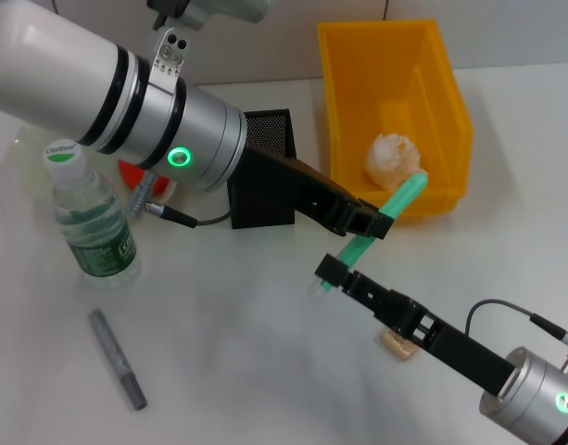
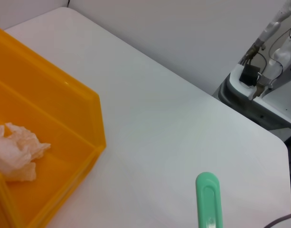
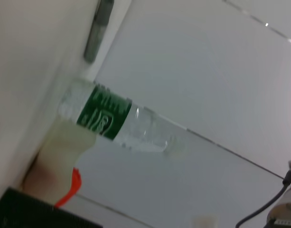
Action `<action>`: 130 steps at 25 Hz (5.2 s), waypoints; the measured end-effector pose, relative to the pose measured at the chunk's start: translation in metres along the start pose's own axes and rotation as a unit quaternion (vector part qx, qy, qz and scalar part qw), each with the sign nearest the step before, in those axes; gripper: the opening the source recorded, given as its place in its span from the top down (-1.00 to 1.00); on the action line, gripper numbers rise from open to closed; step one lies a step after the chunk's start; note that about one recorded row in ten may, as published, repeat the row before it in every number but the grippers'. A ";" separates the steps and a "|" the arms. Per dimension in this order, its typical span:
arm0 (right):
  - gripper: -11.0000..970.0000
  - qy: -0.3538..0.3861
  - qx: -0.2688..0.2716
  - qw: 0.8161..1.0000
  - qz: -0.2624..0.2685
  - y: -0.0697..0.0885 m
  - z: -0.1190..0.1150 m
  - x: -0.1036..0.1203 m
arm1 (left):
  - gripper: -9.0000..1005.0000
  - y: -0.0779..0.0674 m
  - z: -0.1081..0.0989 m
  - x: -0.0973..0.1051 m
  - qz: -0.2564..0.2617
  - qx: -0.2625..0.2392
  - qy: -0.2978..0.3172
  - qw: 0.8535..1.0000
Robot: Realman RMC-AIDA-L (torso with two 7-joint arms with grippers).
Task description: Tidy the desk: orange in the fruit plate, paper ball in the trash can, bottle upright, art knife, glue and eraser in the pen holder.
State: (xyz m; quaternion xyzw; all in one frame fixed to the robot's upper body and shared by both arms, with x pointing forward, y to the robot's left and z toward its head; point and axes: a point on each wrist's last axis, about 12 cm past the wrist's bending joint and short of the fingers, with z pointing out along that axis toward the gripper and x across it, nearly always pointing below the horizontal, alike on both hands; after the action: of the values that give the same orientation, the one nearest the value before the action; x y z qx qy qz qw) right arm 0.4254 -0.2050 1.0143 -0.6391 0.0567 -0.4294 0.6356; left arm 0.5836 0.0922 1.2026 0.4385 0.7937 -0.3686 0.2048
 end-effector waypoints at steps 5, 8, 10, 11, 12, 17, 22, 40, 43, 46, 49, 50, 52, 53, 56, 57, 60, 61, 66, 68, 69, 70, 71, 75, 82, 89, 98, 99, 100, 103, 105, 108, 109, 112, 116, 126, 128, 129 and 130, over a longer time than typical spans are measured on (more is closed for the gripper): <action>-0.56 0.012 -0.003 1.000 -0.011 0.000 0.001 0.001 | 0.61 0.000 0.000 0.000 0.000 0.000 0.000 1.000; -0.47 0.011 -0.004 1.000 -0.012 0.000 0.001 0.000 | 0.61 0.000 0.000 0.001 -0.001 0.000 0.001 1.000; -0.42 0.010 -0.005 1.000 -0.011 0.000 0.001 -0.002 | 0.61 0.000 0.000 0.001 -0.001 0.001 0.001 1.000; -0.39 0.009 -0.006 1.000 -0.010 0.000 0.001 -0.003 | 0.61 0.000 0.000 0.001 -0.001 0.002 0.002 1.000; -0.36 0.007 -0.006 1.000 -0.009 0.000 0.001 -0.003 | 0.61 0.000 0.000 0.001 -0.001 0.002 0.002 1.000; -0.28 0.010 -0.006 1.000 -0.007 -0.001 0.002 -0.006 | 0.61 0.000 0.000 0.001 -0.001 0.002 0.002 1.000; -0.19 0.012 -0.009 1.000 -0.008 -0.002 0.003 -0.008 | 0.61 0.000 0.000 0.001 -0.001 0.002 0.001 1.000; 0.34 0.016 -0.015 1.000 -0.012 -0.001 0.004 -0.009 | 0.62 0.001 -0.002 0.000 -0.003 0.001 -0.002 1.000; 0.37 0.017 -0.014 1.000 -0.012 -0.001 0.003 -0.010 | 0.62 0.001 -0.002 0.000 -0.002 0.000 -0.003 1.000; 0.38 0.017 -0.015 1.000 -0.014 -0.002 0.004 -0.012 | 0.62 0.000 -0.001 0.000 -0.001 0.001 -0.003 1.000; 0.46 0.019 -0.015 1.000 -0.014 -0.003 0.004 -0.013 | 0.62 0.000 -0.001 0.000 -0.001 0.001 -0.003 1.000; 0.50 0.019 -0.015 1.000 -0.013 -0.003 0.004 -0.013 | 0.62 0.000 -0.001 0.000 0.000 0.003 -0.003 1.000; 0.57 0.020 -0.015 1.000 -0.013 -0.003 0.004 -0.013 | 0.62 0.000 -0.001 0.000 0.002 0.004 -0.005 1.000; 0.61 0.020 -0.015 1.000 -0.013 -0.003 0.003 -0.013 | 0.62 0.000 -0.001 0.000 0.002 0.005 -0.005 1.000; 0.61 0.021 -0.017 1.000 -0.015 -0.003 0.002 -0.014 | 0.62 0.000 -0.001 0.001 0.002 0.005 -0.007 1.000; 0.61 0.021 -0.018 0.999 -0.016 -0.003 0.002 -0.014 | 0.62 0.000 -0.001 0.001 0.001 0.004 -0.008 1.000; 0.61 0.022 -0.018 0.999 -0.016 -0.003 0.001 -0.015 | 0.60 0.001 -0.001 0.000 -0.003 0.004 -0.017 1.000; 0.61 0.021 -0.017 1.000 -0.016 -0.003 0.001 -0.015 | 0.58 0.001 -0.001 -0.001 -0.004 0.004 -0.021 1.000; 0.61 0.023 -0.017 0.999 -0.016 -0.004 0.000 -0.015 | 0.49 0.001 -0.002 -0.001 -0.004 0.006 -0.027 1.000; 0.61 0.023 -0.017 0.999 -0.016 -0.004 0.000 -0.016 | 0.46 0.001 -0.002 -0.001 -0.003 0.006 -0.027 1.000; 0.61 0.023 -0.017 0.999 -0.016 -0.004 0.000 -0.016 | 0.41 0.001 -0.002 -0.001 -0.002 0.006 -0.027 1.000; 0.61 0.023 -0.018 0.999 -0.016 -0.004 0.000 -0.016 | 0.36 0.001 -0.002 -0.001 -0.002 0.006 -0.027 1.000; 0.61 0.023 -0.017 0.999 -0.016 -0.004 0.000 -0.016 | 0.31 0.001 -0.002 0.000 -0.002 0.006 -0.027 1.000; 0.61 0.024 -0.019 0.999 -0.016 -0.004 -0.002 -0.016 | 0.15 0.001 -0.004 0.000 0.003 0.006 -0.032 0.999; 0.61 0.036 -0.019 0.999 -0.004 -0.006 -0.006 -0.018 | -0.15 0.004 -0.018 -0.002 0.022 0.015 -0.074 0.997; 0.62 0.131 0.020 0.987 0.087 -0.016 0.001 -0.004 | -0.51 -0.005 -0.039 0.006 0.112 0.018 -0.145 0.983; 0.60 0.258 0.101 0.921 0.273 -0.018 0.010 0.034 | -0.62 -0.029 -0.076 0.067 0.297 -0.026 -0.304 0.905; 0.60 0.266 0.116 0.910 0.297 -0.019 0.011 0.038 | -0.62 -0.030 -0.076 0.075 0.307 -0.031 -0.311 0.899; 0.60 0.273 0.134 0.897 0.320 -0.020 0.011 0.042 | -0.62 -0.032 -0.076 0.083 0.316 -0.037 -0.316 0.894; 0.60 0.276 0.193 0.857 0.391 -0.026 0.015 0.052 | -0.61 -0.035 -0.070 0.113 0.344 -0.058 -0.326 0.878; 0.59 0.265 0.222 0.832 0.433 -0.029 0.021 0.057 | -0.61 -0.034 -0.063 0.133 0.350 -0.069 -0.336 0.872; 0.59 0.235 0.263 0.790 0.502 -0.034 0.033 0.065 | -0.61 -0.030 -0.055 0.161 0.336 -0.071 -0.361 0.867; 0.59 0.225 0.274 0.775 0.522 -0.036 0.036 0.067 | -0.61 -0.028 -0.053 0.171 0.326 -0.068 -0.371 0.867; 0.58 0.185 0.302 0.729 0.586 -0.042 0.043 0.076 | -0.61 -0.018 -0.050 0.189 0.291 -0.065 -0.392 0.870; 0.58 0.142 0.304 0.671 0.662 -0.041 0.052 0.087 | -0.61 -0.006 -0.051 0.207 0.257 -0.070 -0.404 0.875; 0.56 0.079 0.198 0.608 0.765 -0.028 0.092 0.097 | -0.61 0.001 -0.043 0.221 0.237 -0.066 -0.407 0.880; 0.56 0.066 0.173 0.601 0.778 -0.026 0.102 0.096 | -0.61 0.001 -0.043 0.221 0.237 -0.066 -0.407 0.880; 0.56 0.061 0.159 0.595 0.785 -0.025 0.107 0.096 | -0.61 0.002 -0.042 0.223 0.235 -0.066 -0.405 0.881; 0.56 0.059 0.150 0.590 0.791 -0.024 0.112 0.097 | -0.61 0.002 -0.042 0.223 0.235 -0.066 -0.405 0.881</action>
State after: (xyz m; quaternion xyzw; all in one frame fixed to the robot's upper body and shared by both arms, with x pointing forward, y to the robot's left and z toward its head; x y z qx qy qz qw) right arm 0.5443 -0.1748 1.1009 -0.2114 0.5119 0.2032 0.8075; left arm 0.4666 0.2463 1.0842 0.4098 0.5377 -0.4018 0.6176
